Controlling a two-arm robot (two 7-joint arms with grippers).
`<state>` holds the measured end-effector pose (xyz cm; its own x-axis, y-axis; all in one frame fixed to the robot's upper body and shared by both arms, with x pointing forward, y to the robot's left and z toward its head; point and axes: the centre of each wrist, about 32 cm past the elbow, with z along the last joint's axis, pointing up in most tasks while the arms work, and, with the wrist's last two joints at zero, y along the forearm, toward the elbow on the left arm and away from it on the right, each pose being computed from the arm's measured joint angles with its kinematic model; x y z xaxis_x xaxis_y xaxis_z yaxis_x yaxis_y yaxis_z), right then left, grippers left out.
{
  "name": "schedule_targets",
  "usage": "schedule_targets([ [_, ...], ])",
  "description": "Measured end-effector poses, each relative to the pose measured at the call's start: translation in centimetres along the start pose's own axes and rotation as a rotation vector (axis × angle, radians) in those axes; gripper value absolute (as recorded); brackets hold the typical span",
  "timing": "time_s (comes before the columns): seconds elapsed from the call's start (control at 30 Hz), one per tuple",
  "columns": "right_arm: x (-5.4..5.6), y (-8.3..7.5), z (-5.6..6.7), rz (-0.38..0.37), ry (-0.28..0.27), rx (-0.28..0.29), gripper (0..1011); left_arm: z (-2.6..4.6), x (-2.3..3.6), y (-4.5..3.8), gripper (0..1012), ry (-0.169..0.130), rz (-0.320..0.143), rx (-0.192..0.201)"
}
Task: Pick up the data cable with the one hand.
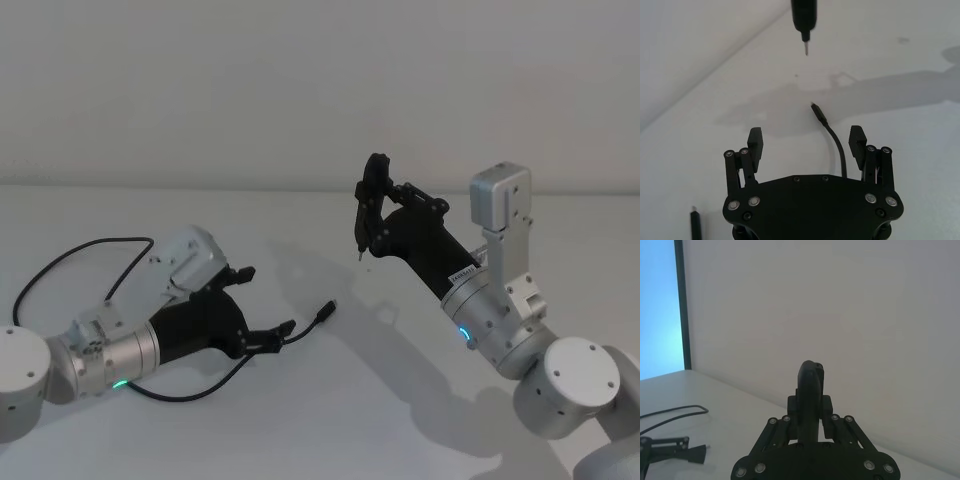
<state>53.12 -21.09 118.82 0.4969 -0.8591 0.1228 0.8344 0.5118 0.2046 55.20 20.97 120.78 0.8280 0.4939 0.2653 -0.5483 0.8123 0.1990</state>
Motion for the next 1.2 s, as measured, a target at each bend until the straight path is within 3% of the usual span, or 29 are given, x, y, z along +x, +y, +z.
schedule_targets([
  [0.5, 0.0, 0.1, -0.3, 0.020, 0.009, 0.004, 275, -0.37, -0.11, -0.29, 1001, 0.009, -0.081, 0.066],
  [1.2, -0.2, 0.0, -1.1, 0.053, 0.051, -0.022, 275, -0.06, -0.29, -0.15, 1001, -0.002, -0.081, 0.125],
])
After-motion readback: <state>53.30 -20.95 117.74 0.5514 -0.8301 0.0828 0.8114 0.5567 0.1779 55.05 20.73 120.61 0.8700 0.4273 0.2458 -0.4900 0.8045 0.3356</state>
